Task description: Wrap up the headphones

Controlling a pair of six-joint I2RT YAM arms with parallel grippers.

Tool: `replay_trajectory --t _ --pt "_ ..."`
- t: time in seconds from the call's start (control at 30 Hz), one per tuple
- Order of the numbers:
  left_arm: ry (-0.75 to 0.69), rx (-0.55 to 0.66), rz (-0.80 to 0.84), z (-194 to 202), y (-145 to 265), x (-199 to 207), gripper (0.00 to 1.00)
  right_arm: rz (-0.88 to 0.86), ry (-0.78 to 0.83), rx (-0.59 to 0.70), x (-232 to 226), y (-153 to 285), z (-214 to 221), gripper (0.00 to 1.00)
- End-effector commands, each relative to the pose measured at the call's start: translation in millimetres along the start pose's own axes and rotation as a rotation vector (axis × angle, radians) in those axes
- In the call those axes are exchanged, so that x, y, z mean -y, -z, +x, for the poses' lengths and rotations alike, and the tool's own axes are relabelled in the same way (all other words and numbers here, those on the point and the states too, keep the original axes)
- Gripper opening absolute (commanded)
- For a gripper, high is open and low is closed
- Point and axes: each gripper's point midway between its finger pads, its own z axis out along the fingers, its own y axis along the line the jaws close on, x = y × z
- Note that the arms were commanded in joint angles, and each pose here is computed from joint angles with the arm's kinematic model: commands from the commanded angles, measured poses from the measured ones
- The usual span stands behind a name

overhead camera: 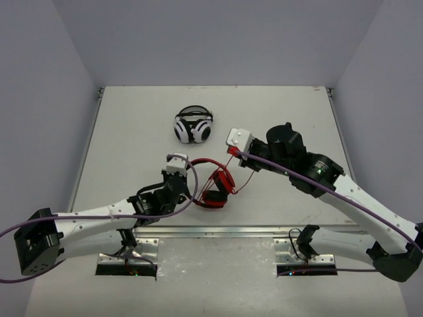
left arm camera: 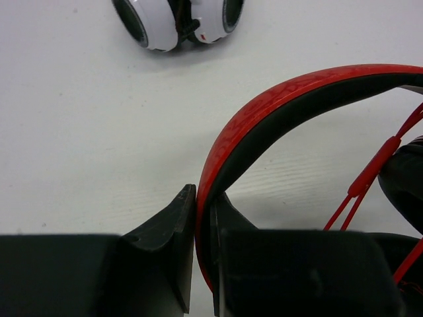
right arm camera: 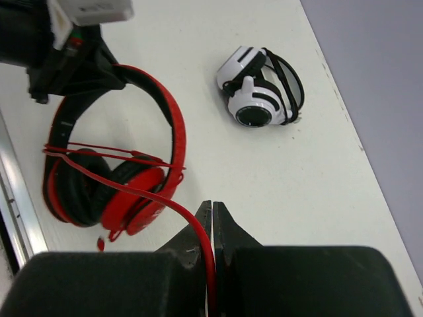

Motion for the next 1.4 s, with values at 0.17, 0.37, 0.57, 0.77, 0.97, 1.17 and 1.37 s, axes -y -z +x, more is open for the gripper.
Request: replay_trajectory --t 0.17,0.37,0.57,0.77,0.97,1.17,1.37 --pt "0.063 0.129 0.334 -49.0 35.5 45.2 0.00 0.159 -0.011 -0.034 59.4 -3.1 8.6 0.01" --pt "0.127 0.157 0.399 -74.7 58.7 48.2 0.00 0.196 -0.098 -0.070 78.0 -14.4 34.3 0.01" --pt "0.200 0.190 0.414 -111.4 82.1 37.7 0.01 0.229 -0.273 -0.010 81.5 -15.3 59.6 0.01" --pt "0.306 0.273 0.467 -169.5 109.9 35.3 0.00 0.142 -0.407 0.076 56.2 -29.6 69.4 0.02" --pt "0.444 0.348 0.477 -234.1 127.8 37.9 0.00 -0.058 -0.540 0.252 11.2 -45.8 54.8 0.02" --pt "0.581 0.416 0.445 -292.6 139.6 34.2 0.00 -0.171 -0.642 0.352 -17.8 -54.5 48.3 0.01" --pt "0.709 0.407 0.329 -310.6 129.8 26.7 0.00 -0.215 -0.636 0.377 -50.1 -65.3 39.2 0.01"
